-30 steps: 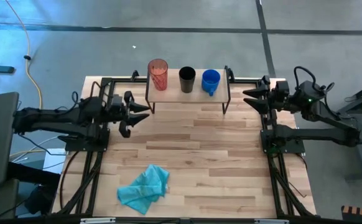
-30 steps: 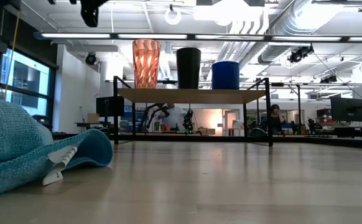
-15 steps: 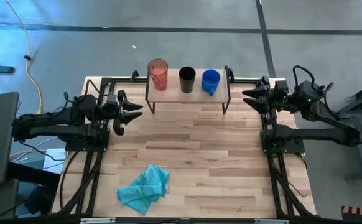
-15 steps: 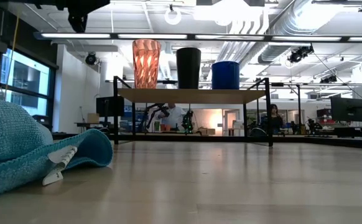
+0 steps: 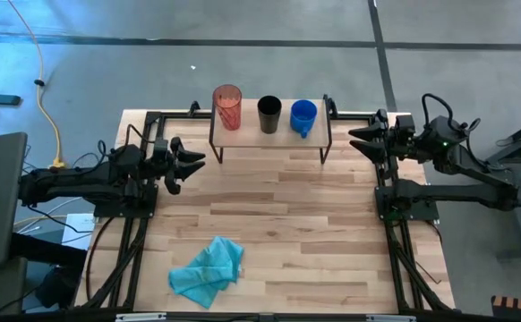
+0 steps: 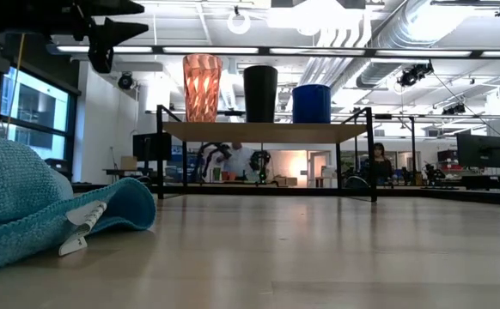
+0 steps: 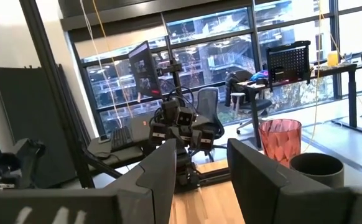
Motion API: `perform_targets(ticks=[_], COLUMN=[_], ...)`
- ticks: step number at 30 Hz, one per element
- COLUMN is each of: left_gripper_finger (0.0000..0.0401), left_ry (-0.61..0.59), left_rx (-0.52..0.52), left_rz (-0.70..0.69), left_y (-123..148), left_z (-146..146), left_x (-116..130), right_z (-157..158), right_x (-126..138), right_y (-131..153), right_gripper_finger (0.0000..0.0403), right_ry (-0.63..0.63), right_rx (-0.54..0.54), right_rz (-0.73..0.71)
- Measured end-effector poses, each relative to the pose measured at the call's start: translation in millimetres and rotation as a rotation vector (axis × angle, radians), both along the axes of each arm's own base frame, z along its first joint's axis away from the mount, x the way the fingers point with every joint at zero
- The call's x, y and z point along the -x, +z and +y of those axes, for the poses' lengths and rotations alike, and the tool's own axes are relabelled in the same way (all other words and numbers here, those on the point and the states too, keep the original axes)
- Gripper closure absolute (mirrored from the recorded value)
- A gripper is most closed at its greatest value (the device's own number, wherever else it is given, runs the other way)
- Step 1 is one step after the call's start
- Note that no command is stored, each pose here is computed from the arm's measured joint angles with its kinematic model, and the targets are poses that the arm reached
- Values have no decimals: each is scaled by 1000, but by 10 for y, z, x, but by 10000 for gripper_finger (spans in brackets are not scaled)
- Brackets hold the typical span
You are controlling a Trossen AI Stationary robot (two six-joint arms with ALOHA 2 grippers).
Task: Stack small to large cups/mugs on shelf
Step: Return to Home Position
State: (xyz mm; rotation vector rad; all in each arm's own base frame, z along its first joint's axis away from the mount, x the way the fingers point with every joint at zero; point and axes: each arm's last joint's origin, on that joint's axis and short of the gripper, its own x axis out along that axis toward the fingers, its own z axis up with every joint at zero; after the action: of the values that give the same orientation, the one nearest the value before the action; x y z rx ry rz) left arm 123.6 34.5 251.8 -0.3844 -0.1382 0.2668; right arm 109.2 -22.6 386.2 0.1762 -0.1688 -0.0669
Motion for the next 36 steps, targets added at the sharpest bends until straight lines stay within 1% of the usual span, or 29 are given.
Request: perform_targets(ticks=[3, 12, 18, 21, 23, 27, 31, 36], left_gripper_finger=[263, 263, 263, 264, 273, 300, 321, 329], left_ry=[-5, 29, 58, 40, 34, 30, -7, -16], left_rx=[2, 13, -43, -60, -72, -77, -68, -89], left_rz=[4, 63, 78, 70, 78, 68, 2, 41], left_y=[-4, -61, -59, -46, -53, -207, -353, -514], left_z=[-9, -144, -186, -188, -190, -191, -202, -205], left_x=[-6, -32, -33, -32, -33, -38, -31, -28], right_z=[0, -1, -1, -1, -1, -1, 0, -14], right_x=[0, -4, -4, -3, -4, -3, -1, 3], right_y=[0, -25, -26, -26, -26, -22, -12, 0], right_gripper_finger=[267, 267, 267, 267, 267, 267, 267, 267], right_ry=[3, 3, 0, 0, 0, 0, 5, -40], right_rx=[-13, -22, 2, 2, 2, -3, -29, -51], right_rz=[-1, 25, 27, 27, 27, 22, 10, -6])
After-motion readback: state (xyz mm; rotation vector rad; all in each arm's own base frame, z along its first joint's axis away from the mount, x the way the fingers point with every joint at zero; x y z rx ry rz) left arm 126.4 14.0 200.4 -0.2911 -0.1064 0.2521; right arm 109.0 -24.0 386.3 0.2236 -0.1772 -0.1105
